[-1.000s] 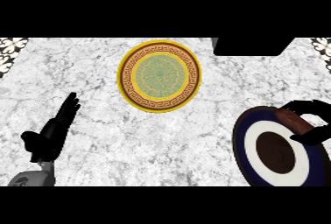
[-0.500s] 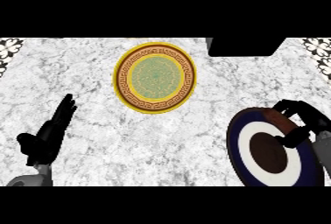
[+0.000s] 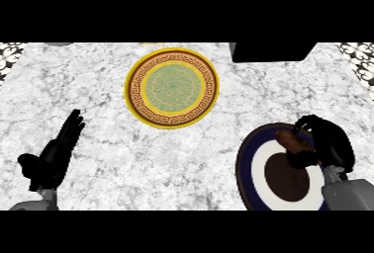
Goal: Pick the sweet potato from the plate and place it in the plate
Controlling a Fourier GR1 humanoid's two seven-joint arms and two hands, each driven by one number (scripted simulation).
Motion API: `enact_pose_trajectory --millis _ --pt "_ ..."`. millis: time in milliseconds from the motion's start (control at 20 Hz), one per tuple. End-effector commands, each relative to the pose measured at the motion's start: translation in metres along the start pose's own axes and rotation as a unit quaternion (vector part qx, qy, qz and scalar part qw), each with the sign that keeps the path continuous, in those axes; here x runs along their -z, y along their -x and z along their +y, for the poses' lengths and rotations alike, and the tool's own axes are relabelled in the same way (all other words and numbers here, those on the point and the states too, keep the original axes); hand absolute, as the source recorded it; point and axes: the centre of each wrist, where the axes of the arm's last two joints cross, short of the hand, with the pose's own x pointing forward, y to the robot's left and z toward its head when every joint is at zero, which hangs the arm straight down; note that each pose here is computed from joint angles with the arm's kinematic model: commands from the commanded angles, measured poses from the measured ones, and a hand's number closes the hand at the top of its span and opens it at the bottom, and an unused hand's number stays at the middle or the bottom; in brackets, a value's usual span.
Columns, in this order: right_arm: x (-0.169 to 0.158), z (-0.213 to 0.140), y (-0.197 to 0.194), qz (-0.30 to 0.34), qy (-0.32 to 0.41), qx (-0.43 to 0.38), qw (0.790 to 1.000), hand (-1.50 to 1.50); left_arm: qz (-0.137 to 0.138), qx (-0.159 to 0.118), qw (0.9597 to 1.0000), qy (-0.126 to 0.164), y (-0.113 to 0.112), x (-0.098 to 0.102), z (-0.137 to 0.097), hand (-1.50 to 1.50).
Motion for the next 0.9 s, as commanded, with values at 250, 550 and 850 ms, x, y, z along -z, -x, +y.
enact_pose_trajectory --millis 250,550,850 --pt "-0.088 -0.050 -0.084 -0.040 0.119 0.017 0.992 1.50 -0.012 0.004 0.9998 0.016 -0.007 -0.001 0.005 0.00" --pt "-0.123 -0.080 -0.117 -0.091 0.218 0.044 0.971 1.50 -0.019 0.001 0.9997 0.013 -0.005 0.006 -0.005 0.00" --pt "-0.114 -0.090 -0.174 -0.113 0.210 0.039 0.970 1.50 -0.011 0.003 0.9998 0.015 0.004 0.009 -0.001 0.00"
